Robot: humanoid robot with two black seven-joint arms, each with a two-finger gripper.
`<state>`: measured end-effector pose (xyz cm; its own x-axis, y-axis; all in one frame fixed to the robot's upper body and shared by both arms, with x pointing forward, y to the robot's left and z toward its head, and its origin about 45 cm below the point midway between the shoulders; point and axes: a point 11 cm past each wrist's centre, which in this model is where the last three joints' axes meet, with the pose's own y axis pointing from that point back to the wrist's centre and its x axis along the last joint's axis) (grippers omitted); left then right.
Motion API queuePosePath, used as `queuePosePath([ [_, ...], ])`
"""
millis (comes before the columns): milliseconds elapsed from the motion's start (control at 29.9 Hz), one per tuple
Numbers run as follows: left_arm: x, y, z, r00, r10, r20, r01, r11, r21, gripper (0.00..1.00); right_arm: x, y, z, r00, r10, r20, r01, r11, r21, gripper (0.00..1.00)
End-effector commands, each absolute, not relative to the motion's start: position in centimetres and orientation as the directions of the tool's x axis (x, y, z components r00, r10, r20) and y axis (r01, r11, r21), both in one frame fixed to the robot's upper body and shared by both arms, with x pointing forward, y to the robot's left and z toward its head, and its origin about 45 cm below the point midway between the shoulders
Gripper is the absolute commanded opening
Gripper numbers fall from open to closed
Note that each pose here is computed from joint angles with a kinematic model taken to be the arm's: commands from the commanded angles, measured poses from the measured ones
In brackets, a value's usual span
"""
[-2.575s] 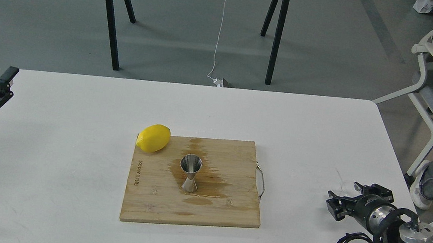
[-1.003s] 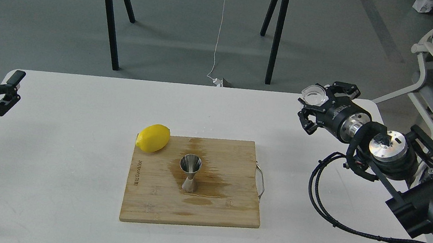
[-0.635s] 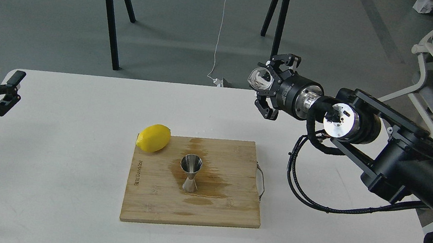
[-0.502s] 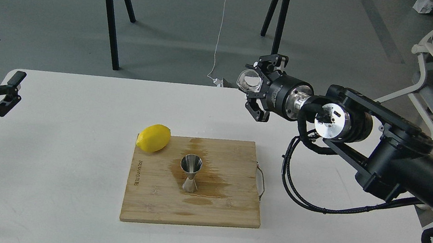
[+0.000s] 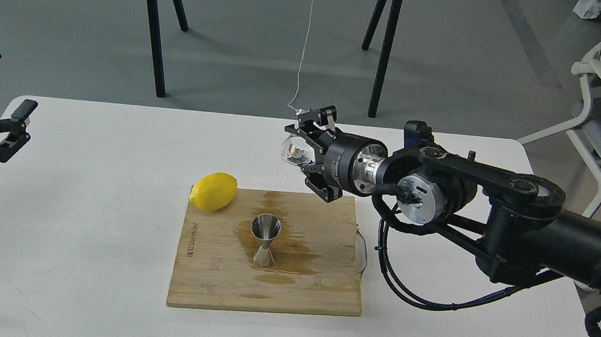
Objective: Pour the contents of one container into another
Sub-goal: 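Lift the clear cup with the right gripper and raise it, then carry the clear cup over the jigger on the board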
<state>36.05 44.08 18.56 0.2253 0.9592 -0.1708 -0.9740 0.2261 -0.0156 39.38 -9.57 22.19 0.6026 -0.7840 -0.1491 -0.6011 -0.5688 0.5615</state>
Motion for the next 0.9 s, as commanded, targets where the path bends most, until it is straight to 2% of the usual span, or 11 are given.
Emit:
queuePosePath([
  [0, 36.1, 44.0, 18.5, 0.226, 0.959, -0.172, -0.974, 0.226, -0.016, 0.99, 39.0, -9.4, 21.7, 0.641, -0.760, -0.108, -0.583, -0.574, 0.576, 0.42],
  [602, 36.1, 44.0, 18.5, 0.225, 0.959, -0.173, -0.974, 0.226, -0.017, 0.99, 36.9, -6.7, 20.0, 0.796, -0.603, 0.062, -0.509, -0.610, 0.607, 0.42],
  [869, 36.0, 43.9, 18.4, 0.226, 0.958, -0.177, -0.974, 0.226, -0.016, 0.99, 36.5, -6.5, 19.4, 0.833, -0.524, 0.180, -0.511, -0.600, 0.616, 0.42],
])
